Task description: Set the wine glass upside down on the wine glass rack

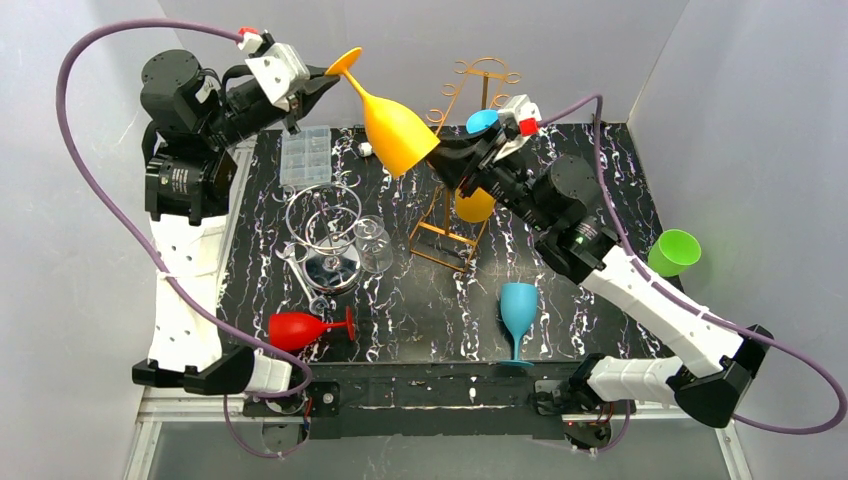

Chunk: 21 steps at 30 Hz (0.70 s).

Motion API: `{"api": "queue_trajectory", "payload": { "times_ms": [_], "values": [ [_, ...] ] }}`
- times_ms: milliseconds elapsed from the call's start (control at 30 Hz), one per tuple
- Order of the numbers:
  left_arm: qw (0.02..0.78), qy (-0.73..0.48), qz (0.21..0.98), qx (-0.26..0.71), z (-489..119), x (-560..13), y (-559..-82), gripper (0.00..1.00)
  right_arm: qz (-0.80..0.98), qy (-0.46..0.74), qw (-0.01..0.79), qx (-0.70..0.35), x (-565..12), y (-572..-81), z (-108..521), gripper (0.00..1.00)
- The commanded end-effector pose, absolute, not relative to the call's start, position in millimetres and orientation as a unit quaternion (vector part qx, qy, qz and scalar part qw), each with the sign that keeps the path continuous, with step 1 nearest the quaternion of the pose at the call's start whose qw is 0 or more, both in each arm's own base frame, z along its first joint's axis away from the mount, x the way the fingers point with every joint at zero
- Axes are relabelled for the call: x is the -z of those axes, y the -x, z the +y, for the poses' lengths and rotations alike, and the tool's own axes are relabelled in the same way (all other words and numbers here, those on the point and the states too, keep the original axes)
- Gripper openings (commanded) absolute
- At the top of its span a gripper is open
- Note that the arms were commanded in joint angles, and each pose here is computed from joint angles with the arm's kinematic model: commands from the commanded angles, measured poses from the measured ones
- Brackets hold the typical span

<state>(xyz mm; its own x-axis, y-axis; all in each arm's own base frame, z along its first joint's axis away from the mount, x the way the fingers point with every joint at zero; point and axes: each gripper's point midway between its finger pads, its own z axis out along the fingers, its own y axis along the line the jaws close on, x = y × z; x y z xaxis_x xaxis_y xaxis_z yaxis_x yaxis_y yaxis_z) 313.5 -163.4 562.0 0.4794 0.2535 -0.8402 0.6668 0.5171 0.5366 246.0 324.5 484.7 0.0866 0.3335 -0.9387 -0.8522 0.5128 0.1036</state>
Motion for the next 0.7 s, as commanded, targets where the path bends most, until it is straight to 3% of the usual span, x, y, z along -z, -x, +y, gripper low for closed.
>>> {"api": "queue_trajectory", "payload": {
  "times_ms": [0,33,200,300,433,667],
  "values": [
    [0.729,-0.495,0.459,0.116,-165,-572,-300,0.0,0.509,0.259,0.693,-0.441,-488,-235,331,0.88],
    [0.731,-0.501,0.452,0.101,-164,-572,-301,0.0,0.519,0.266,0.685,-0.437,-482,-235,332,0.97],
    [0.746,-0.561,0.36,0.0,-163,-570,-295,0.0,0.563,0.36,0.618,-0.414,-447,-219,339,0.99],
    [0.752,-0.591,0.287,-0.054,-168,-572,-284,0.0,0.536,0.435,0.566,-0.451,-447,-192,338,0.98],
    [0.757,-0.606,0.234,-0.075,-173,-582,-264,0.0,0.493,0.475,0.524,-0.506,-467,-170,333,0.98],
    [0.762,-0.618,0.168,-0.097,-181,-595,-233,0.0,0.429,0.457,0.533,-0.569,-522,-167,340,0.98]
  ]
}}
